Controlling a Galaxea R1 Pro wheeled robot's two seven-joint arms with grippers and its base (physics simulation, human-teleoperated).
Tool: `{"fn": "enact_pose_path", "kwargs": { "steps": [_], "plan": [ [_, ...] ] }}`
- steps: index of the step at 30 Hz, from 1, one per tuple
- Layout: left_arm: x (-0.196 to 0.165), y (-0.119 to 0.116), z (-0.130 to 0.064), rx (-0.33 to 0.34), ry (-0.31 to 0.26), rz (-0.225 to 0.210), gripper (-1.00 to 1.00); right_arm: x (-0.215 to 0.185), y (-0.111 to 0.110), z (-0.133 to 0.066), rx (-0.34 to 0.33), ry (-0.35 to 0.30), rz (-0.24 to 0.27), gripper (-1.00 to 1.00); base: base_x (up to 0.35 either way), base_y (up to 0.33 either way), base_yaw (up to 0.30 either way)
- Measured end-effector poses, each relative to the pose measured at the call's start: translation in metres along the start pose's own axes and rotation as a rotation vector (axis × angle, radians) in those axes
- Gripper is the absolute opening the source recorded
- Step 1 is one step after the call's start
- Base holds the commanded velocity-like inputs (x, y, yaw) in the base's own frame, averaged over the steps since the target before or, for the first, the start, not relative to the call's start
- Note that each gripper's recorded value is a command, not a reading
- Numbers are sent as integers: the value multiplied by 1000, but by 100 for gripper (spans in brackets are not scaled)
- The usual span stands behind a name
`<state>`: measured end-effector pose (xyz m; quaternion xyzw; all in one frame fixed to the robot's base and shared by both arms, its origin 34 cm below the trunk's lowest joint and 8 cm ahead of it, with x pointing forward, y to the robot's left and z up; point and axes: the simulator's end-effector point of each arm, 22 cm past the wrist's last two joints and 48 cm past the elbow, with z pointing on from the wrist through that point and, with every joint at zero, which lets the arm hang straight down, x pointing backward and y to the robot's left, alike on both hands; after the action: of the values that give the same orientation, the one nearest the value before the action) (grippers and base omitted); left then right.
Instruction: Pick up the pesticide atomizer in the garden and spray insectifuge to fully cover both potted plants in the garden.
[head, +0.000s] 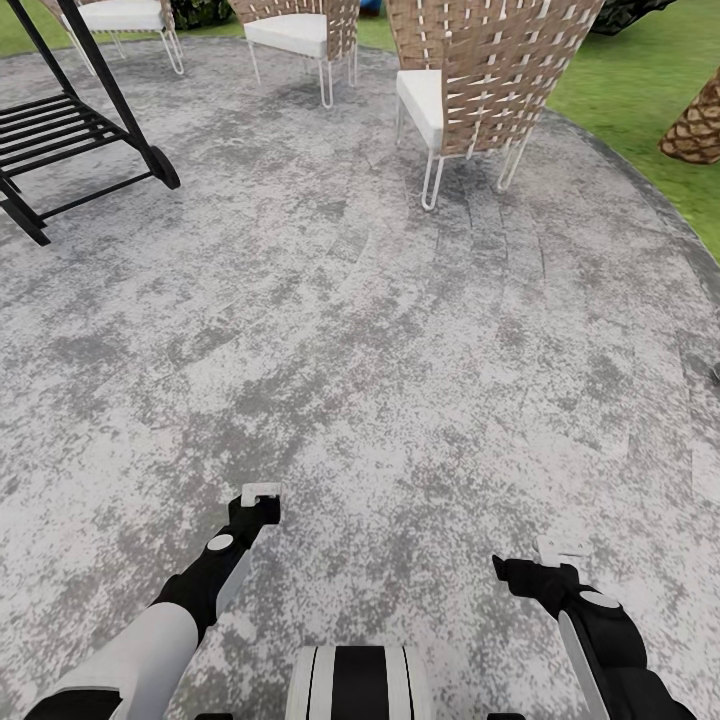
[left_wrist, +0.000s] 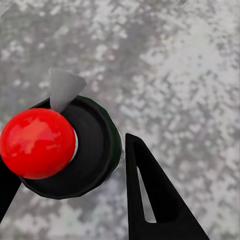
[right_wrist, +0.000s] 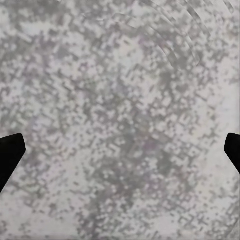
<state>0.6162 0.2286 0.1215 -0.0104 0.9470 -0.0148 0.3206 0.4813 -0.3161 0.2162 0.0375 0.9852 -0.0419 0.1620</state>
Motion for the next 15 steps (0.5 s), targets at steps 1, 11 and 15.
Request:
{"fn": "enact_pose_path", "kwargs": {
  "steps": [1, 11, 15],
  "plan": [
    [0, 0, 0, 0, 0, 0, -100, 0, 0, 0, 0, -1, 0, 100, 0, 0, 0],
    [-2, -1, 0, 0, -3, -1, -100, 0, 0, 0, 0, 0, 0, 100, 0, 0, 0],
    [-43, -1, 1, 1, -89, -1, -100, 0, 1, 0, -2, 0, 1, 100, 0, 0, 0]
  ]
}}
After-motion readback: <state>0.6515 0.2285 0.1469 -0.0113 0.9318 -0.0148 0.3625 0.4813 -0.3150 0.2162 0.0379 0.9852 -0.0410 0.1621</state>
